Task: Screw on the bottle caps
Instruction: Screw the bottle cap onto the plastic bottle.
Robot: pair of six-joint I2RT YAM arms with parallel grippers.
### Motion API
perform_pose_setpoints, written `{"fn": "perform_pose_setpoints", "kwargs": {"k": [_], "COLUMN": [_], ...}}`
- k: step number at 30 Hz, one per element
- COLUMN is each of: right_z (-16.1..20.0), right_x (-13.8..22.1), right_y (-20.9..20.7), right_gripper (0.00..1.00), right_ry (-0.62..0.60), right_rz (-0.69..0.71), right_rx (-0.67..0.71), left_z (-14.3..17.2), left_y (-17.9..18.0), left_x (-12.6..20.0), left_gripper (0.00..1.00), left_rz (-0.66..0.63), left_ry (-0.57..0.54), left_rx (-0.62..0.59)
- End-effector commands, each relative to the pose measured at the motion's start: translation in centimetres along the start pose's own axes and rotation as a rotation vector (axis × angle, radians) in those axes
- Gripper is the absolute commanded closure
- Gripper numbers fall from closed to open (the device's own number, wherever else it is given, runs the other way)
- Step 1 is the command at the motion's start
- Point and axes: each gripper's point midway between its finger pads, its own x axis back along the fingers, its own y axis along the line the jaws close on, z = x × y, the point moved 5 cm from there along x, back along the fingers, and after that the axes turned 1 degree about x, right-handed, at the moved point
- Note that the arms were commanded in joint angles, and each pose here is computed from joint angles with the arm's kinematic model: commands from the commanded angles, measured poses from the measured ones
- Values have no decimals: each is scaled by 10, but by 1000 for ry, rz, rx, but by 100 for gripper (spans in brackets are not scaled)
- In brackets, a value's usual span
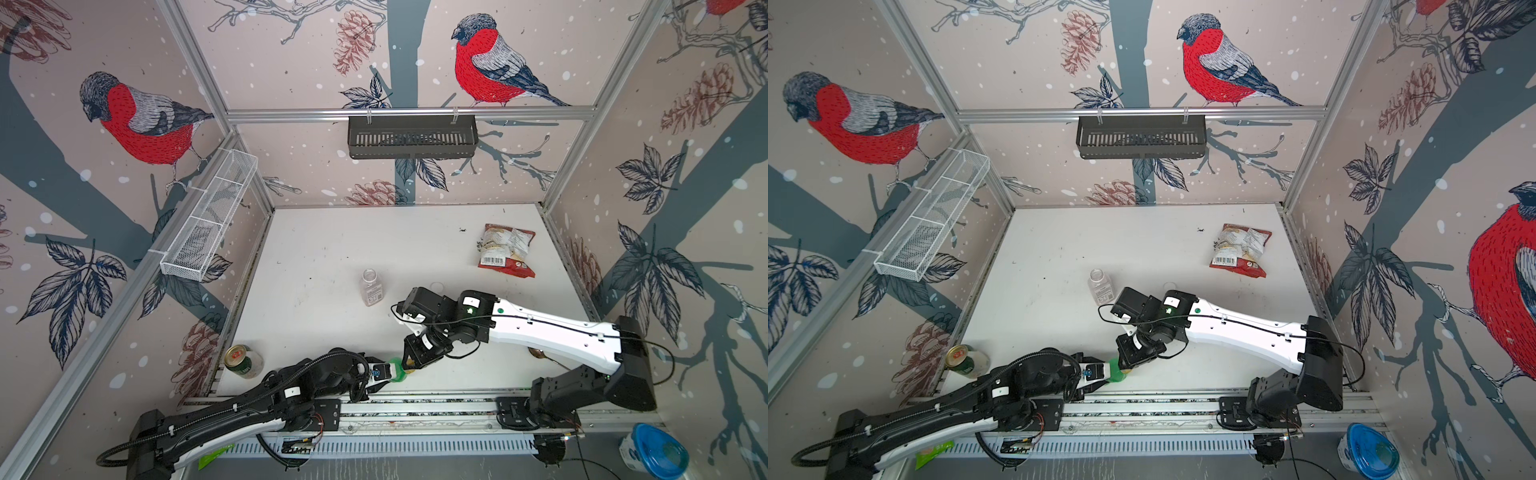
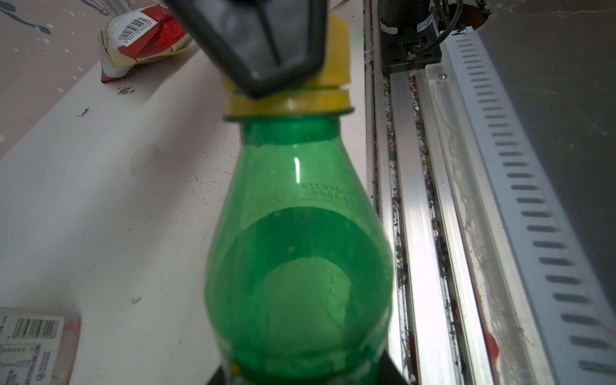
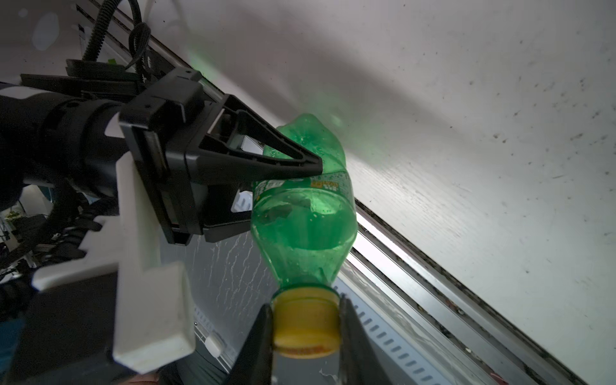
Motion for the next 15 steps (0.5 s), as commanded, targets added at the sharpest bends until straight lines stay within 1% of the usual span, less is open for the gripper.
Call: {"fn": "perform_pose_setpoints", "kwargs": {"k": [1,3,4,8,9,12,13,15], "right_z": [-23,-24,-22,-4,4,35,43,50], "right_x": [25,43,53,82,87,92,90,84], "right_y": [9,5,1,-1,1,10,11,11], "right_gripper": [51,45,44,44,43,40,40,40], "right_ry": [-204,-282,-323,-440,-456,-435,-415,-370], "right_rz": [-13,37,69,74,62,33,53,116], "right_rx": [120,251,322,640,738,1022,1102,1213], "left_z": [-43,-43,-43,-43,-43,-43,-42,-42], "left_y": [7,7,7,6,6,6,6,6], "left_x": [6,6,6,6,6,6,6,5], "left_gripper": [95,95,95,95,96,95,95,95], "left_rz": [-18,-14,-12,-8,-7,-5,-5,-4], "left_ry": [-216,-219,-220,-217,-218,-217,-215,-214], "left_rx": [-76,-75,-75,-74,-76,-76,-76,-76]}}
